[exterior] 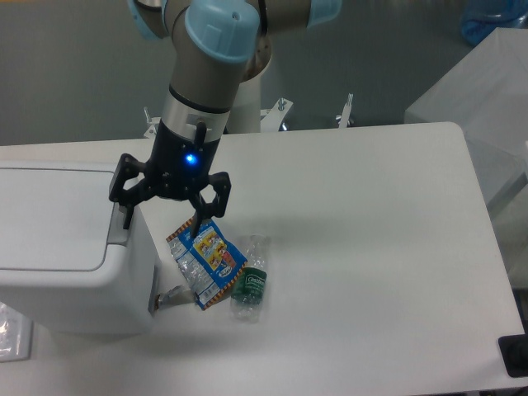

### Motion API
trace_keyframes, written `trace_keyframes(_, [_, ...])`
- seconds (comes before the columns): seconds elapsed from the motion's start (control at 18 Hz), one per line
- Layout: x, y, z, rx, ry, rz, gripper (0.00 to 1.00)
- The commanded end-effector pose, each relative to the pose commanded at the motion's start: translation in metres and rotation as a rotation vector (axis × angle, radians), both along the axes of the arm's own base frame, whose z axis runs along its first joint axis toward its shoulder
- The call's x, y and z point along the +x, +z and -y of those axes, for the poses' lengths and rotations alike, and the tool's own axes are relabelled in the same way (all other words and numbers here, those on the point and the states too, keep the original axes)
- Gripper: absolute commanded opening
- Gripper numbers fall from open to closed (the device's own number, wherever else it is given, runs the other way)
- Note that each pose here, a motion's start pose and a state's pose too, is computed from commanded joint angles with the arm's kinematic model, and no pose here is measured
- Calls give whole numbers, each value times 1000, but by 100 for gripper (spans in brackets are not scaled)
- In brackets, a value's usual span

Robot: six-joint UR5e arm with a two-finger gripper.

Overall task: Open the trash can
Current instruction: 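Press the gripper against the lid edge to tip it open, then raise the gripper away from the opened trash can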

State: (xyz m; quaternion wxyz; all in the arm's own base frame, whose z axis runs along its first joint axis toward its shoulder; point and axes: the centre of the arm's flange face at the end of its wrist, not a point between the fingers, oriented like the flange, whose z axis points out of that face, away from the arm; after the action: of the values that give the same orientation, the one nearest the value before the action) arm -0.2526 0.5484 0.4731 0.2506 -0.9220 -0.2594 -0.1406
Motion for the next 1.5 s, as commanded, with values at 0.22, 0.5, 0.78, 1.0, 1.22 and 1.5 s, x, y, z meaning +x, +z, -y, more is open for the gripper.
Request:
trace_keyframes(0.22, [0,-2,0,-2,0,2,100])
trace_keyframes(0.5, [0,-5,0,-7,-2,3,100])
trace_keyframes(0.78, [0,-6,0,-9,-2,4,100])
trace_keyframes(1.0, [0,-7,0,-11,-2,7,100])
trace_keyframes(1.22, [0,-10,1,-14,-2,10,100])
trace_keyframes(1.5, [0,-5,0,-7,-2,4,100])
